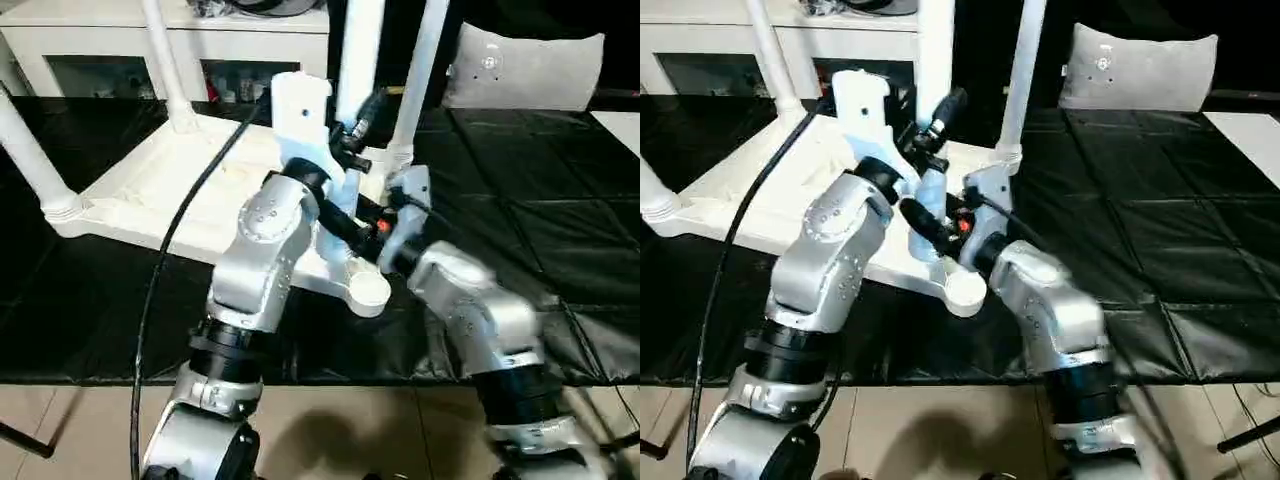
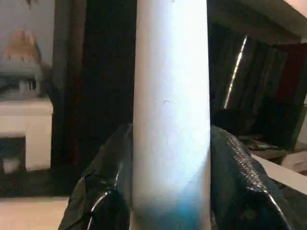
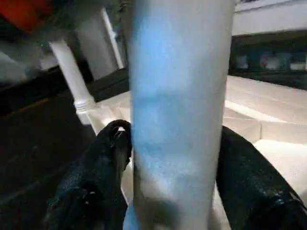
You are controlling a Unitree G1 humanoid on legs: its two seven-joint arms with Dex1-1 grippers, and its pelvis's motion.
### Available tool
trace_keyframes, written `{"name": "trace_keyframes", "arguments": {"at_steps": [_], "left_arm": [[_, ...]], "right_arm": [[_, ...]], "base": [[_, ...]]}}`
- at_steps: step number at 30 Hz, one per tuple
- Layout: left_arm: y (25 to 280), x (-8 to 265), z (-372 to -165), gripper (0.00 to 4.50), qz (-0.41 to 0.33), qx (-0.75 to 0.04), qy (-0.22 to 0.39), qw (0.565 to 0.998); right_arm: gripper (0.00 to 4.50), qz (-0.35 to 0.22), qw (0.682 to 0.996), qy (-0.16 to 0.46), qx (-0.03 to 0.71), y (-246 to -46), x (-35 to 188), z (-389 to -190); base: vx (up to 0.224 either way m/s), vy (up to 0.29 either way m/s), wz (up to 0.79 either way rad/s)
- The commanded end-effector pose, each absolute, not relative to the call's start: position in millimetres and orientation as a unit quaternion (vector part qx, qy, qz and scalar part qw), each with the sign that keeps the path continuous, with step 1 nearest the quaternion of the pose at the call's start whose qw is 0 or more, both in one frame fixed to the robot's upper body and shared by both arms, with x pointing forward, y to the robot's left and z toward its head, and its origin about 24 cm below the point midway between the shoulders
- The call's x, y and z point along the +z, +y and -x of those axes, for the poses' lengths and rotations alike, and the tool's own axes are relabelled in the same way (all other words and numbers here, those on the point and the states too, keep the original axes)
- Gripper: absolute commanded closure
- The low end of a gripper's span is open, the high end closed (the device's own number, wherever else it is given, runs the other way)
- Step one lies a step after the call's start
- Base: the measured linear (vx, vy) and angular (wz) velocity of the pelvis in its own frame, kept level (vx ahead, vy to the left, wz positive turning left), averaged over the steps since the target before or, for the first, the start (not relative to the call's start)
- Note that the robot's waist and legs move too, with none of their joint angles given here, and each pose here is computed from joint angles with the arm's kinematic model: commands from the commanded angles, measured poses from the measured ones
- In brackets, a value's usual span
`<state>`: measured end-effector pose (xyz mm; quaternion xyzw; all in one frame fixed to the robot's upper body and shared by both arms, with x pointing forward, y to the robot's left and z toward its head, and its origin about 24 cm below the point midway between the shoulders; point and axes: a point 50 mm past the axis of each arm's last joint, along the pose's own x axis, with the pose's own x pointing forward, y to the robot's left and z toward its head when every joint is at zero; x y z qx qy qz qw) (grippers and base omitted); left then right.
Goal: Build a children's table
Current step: Pick table leg
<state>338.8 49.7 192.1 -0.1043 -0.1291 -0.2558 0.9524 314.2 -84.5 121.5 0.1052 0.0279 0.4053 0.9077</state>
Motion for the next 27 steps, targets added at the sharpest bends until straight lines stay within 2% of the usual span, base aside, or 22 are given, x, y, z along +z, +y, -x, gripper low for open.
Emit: {"name": "trace_keyframes", "arguments": {"at_steps": [1,2,4,7,9,10,15,18,23,27], "left_arm": [[55.4,197.7,-344.3,2.73,0.137,-0.284,-0.112,0.942],[58.4,198.6,-345.6,2.73,0.150,-0.297,-0.104,0.937],[64.2,200.4,-347.6,2.73,0.178,-0.319,-0.092,0.926],[73.0,204.9,-347.4,2.73,0.226,-0.372,-0.079,0.897],[73.0,204.9,-347.4,2.73,0.226,-0.372,-0.079,0.897],[76.3,208.0,-341.9,2.73,0.277,-0.442,-0.060,0.851],[75.0,216.1,-328.2,2.73,0.293,-0.539,-0.058,0.787],[74.1,220.1,-323.5,2.73,0.290,-0.572,-0.060,0.765],[72.4,224.2,-320.6,2.73,0.270,-0.598,-0.058,0.752],[71.3,227.6,-318.0,2.73,0.277,-0.613,-0.062,0.737]], "right_arm": [[1.35,-0.108,0.906,0.006,0.410,-94.0,133.4,-313.6],[1.35,-0.124,0.903,0.018,0.410,-99.9,134.3,-313.4],[1.02,-0.162,0.881,0.040,0.444,-109.0,137.7,-309.0],[1.02,-0.179,0.854,0.013,0.488,-124.5,150.9,-303.1],[1.02,-0.179,0.854,0.013,0.488,-124.5,150.9,-303.1],[1.02,-0.196,0.824,0.016,0.531,-134.6,155.8,-294.9],[1.02,-0.178,0.818,0.037,0.546,-141.4,154.8,-292.5],[1.02,-0.173,0.810,0.046,0.559,-143.4,155.4,-291.0],[1.02,-0.163,0.793,0.053,0.585,-144.2,158.3,-287.6],[1.02,-0.154,0.792,0.064,0.588,-143.9,157.5,-288.1]], "base": [[0.000,0.000,0.00],[0.000,0.000,0.00],[0.000,0.000,0.00],[0.000,0.000,0.00],[0.000,0.000,0.00],[0.000,0.000,0.00],[0.000,0.000,0.00],[0.000,0.000,0.00],[0.000,0.000,0.00],[0.000,0.000,0.00]]}}
